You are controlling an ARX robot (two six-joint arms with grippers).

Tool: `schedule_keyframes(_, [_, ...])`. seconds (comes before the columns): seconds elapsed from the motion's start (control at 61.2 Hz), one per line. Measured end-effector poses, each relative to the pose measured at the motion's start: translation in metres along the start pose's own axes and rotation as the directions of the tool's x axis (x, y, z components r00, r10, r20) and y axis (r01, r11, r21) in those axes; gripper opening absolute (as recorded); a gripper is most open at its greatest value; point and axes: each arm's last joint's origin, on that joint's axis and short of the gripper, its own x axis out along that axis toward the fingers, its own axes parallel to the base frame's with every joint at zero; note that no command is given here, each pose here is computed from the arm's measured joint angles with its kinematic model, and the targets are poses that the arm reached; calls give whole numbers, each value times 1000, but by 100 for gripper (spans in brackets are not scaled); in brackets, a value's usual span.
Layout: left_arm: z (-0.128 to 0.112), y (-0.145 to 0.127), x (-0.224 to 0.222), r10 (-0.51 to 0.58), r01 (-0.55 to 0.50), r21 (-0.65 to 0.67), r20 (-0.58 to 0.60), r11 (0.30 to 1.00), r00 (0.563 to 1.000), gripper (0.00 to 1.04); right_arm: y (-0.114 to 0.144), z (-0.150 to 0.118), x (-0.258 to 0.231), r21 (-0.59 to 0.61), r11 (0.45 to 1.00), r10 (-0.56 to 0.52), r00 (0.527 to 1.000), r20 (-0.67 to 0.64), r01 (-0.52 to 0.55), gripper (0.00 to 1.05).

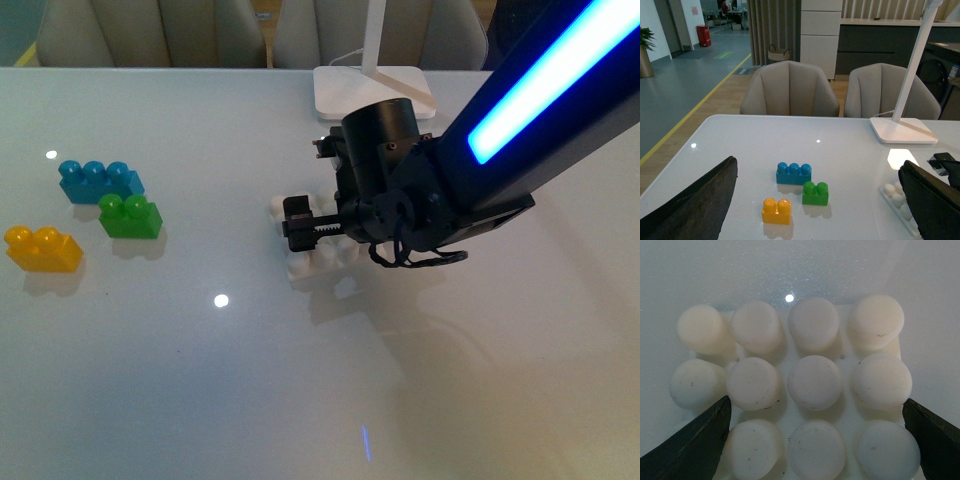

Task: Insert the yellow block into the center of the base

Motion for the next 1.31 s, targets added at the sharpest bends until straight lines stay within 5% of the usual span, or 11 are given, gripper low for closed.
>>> schedule_keyframes(0.474, [0, 0, 0, 0, 0, 0, 0, 1000, 1000, 97, 68, 9, 14, 115, 993, -36, 999, -16, 38, 96])
schedule_keyframes(1.307, [0, 0, 0, 0, 0, 0, 0, 1000, 1000, 97, 93, 21, 14, 156, 981, 120, 993, -4, -118, 96])
